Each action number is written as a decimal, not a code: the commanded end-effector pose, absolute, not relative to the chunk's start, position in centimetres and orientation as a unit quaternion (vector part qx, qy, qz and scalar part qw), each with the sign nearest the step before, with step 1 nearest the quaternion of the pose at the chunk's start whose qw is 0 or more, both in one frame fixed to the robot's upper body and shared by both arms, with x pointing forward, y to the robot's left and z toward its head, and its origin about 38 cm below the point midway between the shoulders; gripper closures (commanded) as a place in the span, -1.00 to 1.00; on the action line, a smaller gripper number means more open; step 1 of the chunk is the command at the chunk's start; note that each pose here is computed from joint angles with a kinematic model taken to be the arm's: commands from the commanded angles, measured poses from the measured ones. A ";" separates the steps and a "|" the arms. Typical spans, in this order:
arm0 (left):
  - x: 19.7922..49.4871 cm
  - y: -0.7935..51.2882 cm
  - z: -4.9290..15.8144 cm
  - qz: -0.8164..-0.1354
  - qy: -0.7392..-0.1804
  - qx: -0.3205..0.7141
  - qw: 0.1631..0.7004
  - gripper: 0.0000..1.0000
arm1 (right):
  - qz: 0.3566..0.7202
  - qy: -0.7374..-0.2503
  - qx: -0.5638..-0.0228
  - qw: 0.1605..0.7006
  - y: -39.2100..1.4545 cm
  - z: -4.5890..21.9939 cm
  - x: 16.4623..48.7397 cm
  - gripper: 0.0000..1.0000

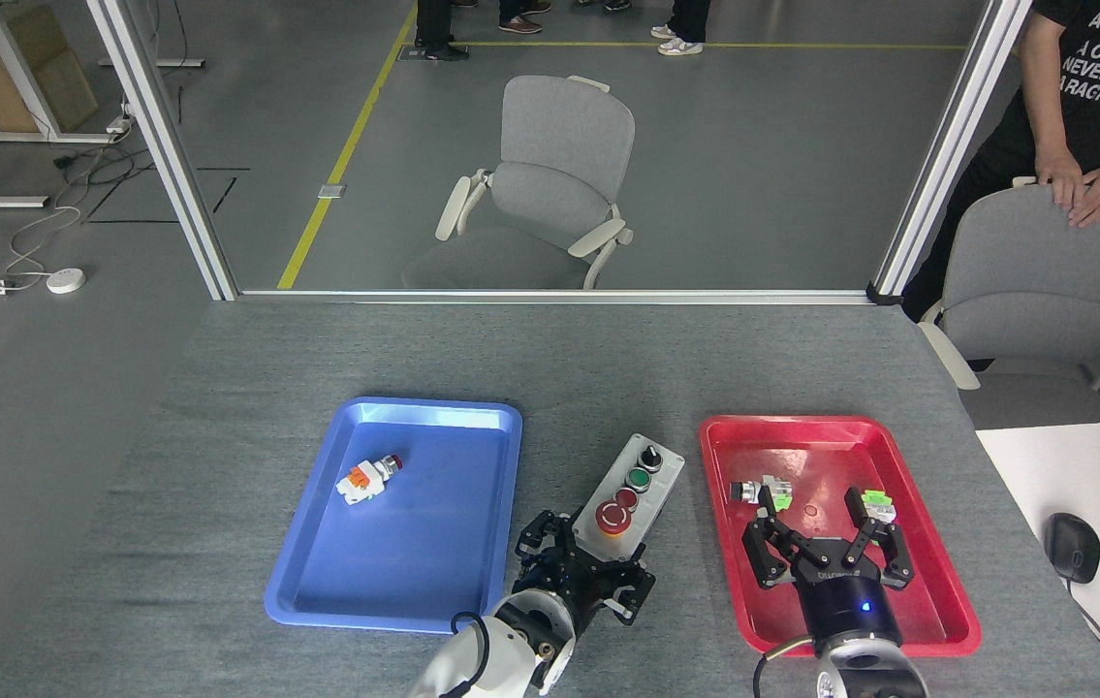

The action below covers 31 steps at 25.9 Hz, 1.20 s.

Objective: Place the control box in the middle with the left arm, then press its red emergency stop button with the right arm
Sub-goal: 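Lift the control box and carry it between the two trays, then lower the control box onto the table and release it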

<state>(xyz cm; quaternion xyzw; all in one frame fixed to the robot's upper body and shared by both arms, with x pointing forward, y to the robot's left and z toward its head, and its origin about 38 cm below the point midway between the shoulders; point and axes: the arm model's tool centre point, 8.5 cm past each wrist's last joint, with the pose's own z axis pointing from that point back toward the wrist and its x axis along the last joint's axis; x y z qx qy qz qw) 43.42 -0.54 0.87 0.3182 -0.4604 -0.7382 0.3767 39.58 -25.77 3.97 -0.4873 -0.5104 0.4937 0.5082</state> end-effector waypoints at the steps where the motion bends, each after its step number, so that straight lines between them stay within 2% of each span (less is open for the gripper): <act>1: 43.2 -0.7 0.6 -0.742 -0.460 0.319 0.370 1.00 | 0.493 -0.511 -0.489 0.507 -25.8 4.0 39.5 -0.95; 2: 43.2 -0.7 0.6 -0.742 -0.460 0.319 0.370 1.00 | 0.493 -0.511 -0.489 0.507 -25.8 4.0 39.5 -0.95; 4: 43.1 -0.7 0.6 -0.742 -0.460 0.319 0.370 0.70 | 0.493 -0.510 -0.489 0.508 -25.9 3.9 39.5 -0.95; 5: 43.1 -0.7 0.6 -0.742 -0.460 0.319 0.370 0.50 | 0.492 -0.510 -0.490 0.508 -25.9 4.0 39.5 -0.95; 7: 43.1 -0.7 0.5 -0.744 -0.455 0.317 0.372 -0.08 | 0.493 -0.510 -0.489 0.508 -25.8 3.9 39.5 -0.95; 8: 43.1 -0.7 0.5 -0.745 -0.454 0.317 0.373 -0.25 | 0.493 -0.510 -0.489 0.508 -25.8 4.0 39.5 -0.95; 9: 43.1 -0.7 0.5 -0.745 -0.454 0.317 0.373 -0.32 | 0.494 -0.510 -0.488 0.508 -25.8 3.9 39.5 -0.95; 14: 43.2 -0.5 0.5 -0.744 -0.453 0.319 0.374 -0.52 | 0.494 -0.509 -0.488 0.508 -25.8 3.9 39.5 -0.95; 17: 43.2 -0.5 0.5 -0.744 -0.452 0.320 0.375 -0.78 | 0.496 -0.508 -0.486 0.510 -25.7 3.9 39.5 -0.95; 28: 43.0 -1.0 1.3 -0.733 -0.464 0.324 0.377 -0.95 | 0.500 -0.508 -0.485 0.507 -25.2 3.8 39.5 -0.94; 31: 41.0 -1.3 0.1 -0.732 -0.470 0.306 0.386 -0.96 | 0.503 -0.511 -0.480 0.505 -24.8 3.7 39.5 -0.94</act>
